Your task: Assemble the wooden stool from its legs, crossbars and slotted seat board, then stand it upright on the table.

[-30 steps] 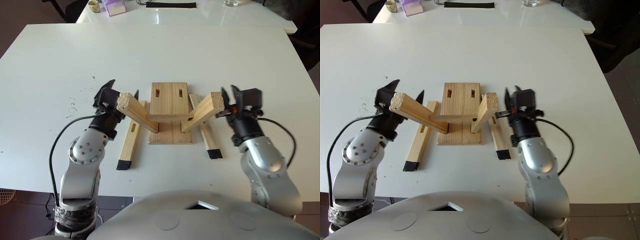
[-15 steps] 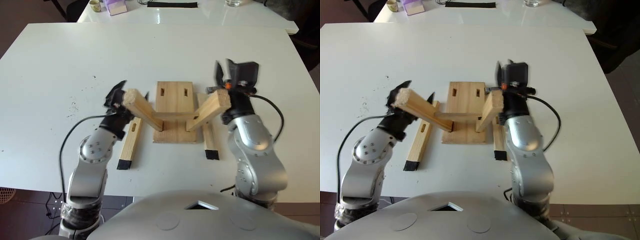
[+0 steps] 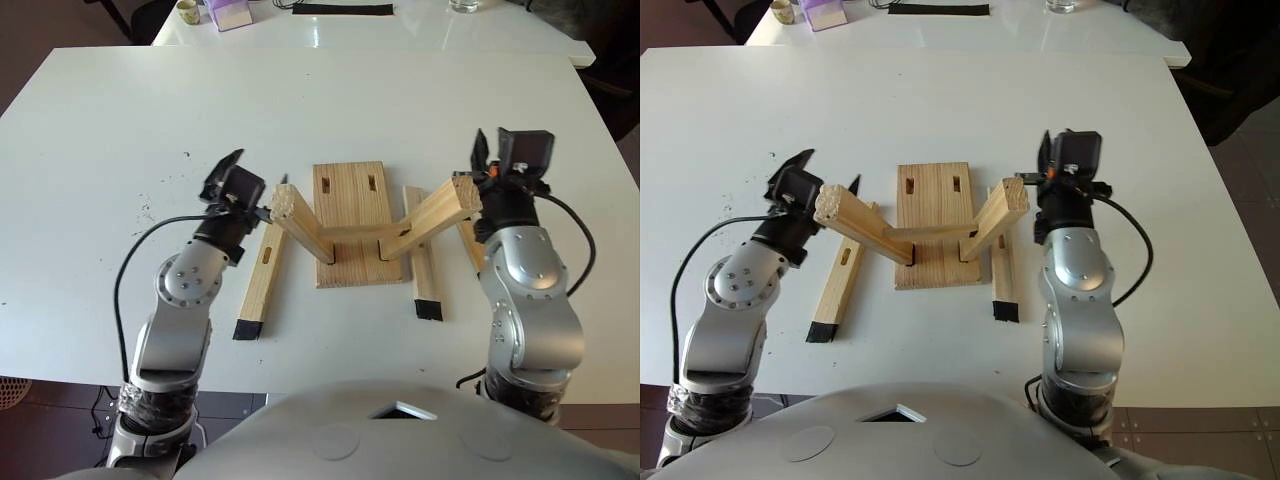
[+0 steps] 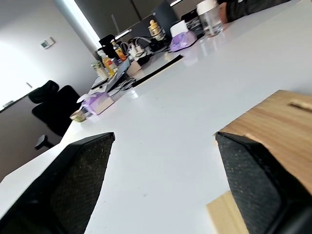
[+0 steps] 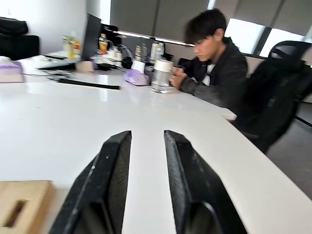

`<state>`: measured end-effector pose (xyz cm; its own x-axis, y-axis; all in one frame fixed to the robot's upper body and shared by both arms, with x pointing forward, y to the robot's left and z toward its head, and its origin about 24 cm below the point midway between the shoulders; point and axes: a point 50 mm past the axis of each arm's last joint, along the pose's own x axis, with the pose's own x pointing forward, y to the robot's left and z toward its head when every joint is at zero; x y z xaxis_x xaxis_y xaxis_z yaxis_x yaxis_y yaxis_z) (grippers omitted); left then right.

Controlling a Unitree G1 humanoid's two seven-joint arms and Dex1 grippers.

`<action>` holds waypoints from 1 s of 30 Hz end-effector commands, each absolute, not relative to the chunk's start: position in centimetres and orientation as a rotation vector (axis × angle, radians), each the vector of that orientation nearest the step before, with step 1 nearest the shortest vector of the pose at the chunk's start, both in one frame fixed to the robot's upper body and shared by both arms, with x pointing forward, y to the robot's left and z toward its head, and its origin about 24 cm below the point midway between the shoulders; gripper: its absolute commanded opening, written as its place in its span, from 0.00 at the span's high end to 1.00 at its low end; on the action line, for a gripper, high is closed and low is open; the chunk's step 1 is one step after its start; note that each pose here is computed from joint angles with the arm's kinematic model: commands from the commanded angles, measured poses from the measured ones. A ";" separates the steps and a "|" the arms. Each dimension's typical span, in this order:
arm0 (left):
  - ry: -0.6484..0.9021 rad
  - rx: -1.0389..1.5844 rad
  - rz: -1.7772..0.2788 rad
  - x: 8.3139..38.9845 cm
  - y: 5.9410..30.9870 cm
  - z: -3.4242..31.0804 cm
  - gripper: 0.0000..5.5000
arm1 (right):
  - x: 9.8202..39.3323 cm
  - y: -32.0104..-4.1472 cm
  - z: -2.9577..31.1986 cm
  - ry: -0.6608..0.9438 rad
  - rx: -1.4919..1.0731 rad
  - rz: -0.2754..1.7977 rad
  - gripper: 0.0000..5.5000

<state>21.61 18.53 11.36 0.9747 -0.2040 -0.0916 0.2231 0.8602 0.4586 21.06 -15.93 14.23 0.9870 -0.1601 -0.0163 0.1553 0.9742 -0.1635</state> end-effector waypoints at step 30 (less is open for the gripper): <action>-0.091 0.456 -0.221 22.2 17.7 11.0 0.30 | 19.8 -10.1 19.6 -0.125 0.100 0.568 0.78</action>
